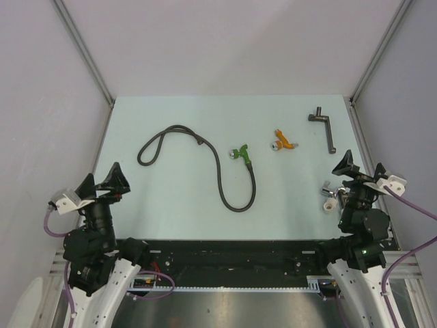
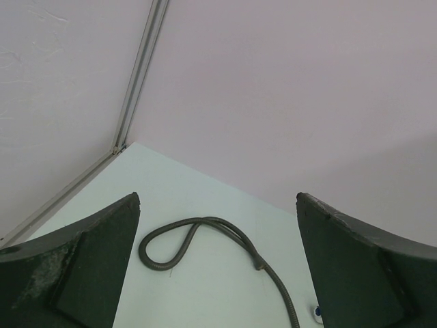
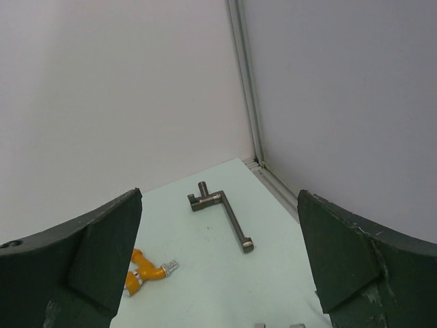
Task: Install the water faucets
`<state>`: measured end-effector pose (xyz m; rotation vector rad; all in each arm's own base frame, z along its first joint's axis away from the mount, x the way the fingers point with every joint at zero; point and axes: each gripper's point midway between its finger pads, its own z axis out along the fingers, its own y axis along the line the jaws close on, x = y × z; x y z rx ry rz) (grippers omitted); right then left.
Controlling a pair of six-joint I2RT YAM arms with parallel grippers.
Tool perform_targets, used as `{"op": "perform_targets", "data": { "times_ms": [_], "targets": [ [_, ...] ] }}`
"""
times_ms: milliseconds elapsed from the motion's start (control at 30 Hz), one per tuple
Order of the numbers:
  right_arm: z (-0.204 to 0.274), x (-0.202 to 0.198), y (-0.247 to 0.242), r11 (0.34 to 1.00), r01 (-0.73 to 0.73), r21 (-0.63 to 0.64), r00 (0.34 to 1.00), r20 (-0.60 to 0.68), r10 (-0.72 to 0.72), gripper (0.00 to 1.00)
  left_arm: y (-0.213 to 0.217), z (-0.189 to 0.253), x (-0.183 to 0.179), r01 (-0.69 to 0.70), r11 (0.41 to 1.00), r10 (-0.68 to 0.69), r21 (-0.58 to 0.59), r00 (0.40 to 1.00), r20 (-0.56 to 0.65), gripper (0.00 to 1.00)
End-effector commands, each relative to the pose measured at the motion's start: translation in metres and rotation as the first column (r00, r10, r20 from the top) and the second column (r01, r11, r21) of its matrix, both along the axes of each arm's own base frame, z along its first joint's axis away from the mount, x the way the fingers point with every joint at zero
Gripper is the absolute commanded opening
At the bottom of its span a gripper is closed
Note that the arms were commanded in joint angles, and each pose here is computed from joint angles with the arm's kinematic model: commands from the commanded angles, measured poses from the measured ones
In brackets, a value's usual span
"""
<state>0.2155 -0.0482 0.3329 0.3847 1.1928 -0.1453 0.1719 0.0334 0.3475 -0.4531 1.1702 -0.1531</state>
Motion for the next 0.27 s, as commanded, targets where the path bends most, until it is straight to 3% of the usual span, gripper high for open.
{"op": "perform_targets", "data": {
  "times_ms": [0,233],
  "targets": [
    [0.0092,-0.0006,-0.0040,0.999,0.012,0.033,0.998,0.064,-0.014,0.99,0.0125,0.0199,-0.0332,-0.003,0.999,0.011,-0.052,0.988,0.153,1.00],
    [0.0083,-0.0021,-0.0071,0.999,0.028,0.036,0.997,0.077,-0.030,1.00,0.0110,0.0200,-0.0315,0.002,0.999,0.005,-0.047,0.988,0.151,1.00]
  ]
}}
